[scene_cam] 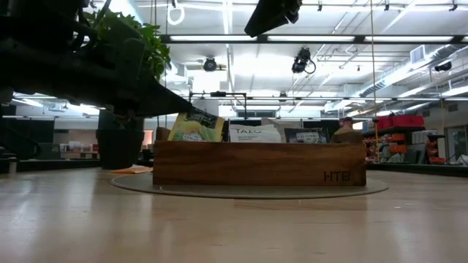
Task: Pick & Place Tea
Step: Put the yellow tea bag into the left section of the wooden organizer
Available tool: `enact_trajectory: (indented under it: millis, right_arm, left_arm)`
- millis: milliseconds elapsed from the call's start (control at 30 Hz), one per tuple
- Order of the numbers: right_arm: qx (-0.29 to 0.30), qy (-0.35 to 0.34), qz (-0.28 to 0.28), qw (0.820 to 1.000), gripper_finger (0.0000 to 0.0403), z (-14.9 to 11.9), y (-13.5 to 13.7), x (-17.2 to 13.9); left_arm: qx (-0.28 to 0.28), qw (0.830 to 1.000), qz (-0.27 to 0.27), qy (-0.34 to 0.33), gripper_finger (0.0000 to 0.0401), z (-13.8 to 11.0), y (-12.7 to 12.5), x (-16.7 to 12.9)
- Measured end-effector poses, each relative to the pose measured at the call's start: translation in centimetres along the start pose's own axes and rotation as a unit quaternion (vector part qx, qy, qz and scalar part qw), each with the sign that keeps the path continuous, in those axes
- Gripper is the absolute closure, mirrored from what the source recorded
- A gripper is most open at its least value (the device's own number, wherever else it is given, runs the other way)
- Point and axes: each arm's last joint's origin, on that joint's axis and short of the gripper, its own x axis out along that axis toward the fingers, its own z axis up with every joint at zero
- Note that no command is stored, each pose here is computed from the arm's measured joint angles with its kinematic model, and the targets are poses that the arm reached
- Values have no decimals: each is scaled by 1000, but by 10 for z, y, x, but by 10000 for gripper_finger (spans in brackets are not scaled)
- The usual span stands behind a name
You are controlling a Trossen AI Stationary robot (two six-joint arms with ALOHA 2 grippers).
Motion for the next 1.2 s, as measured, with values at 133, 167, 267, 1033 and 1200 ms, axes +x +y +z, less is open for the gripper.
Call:
enact_trajectory:
  millis: [133, 167, 267, 1033, 1200]
  right_arm:
    - [-4, 0, 0, 1000, 259, 0, 0, 0]
    - [-3, -1, 1, 1000, 259, 0, 0, 0]
    - [-3, -1, 4, 1000, 259, 0, 0, 0]
    - [147, 43, 25, 988, 259, -38, -101, 66]
    - [294, 122, 47, 947, 259, -72, -147, 104]
  left_arm:
    - [-11, 1000, -4, 0, 384, 0, 0, 0]
    - [-12, 1000, -4, 0, 382, 0, 0, 0]
    - [-12, 1000, -13, 3, 373, 0, -1, 0]
    - [-5, 996, -22, -86, 252, 43, -3, -7]
    - [-12, 995, -27, -93, 249, 51, -3, -10]
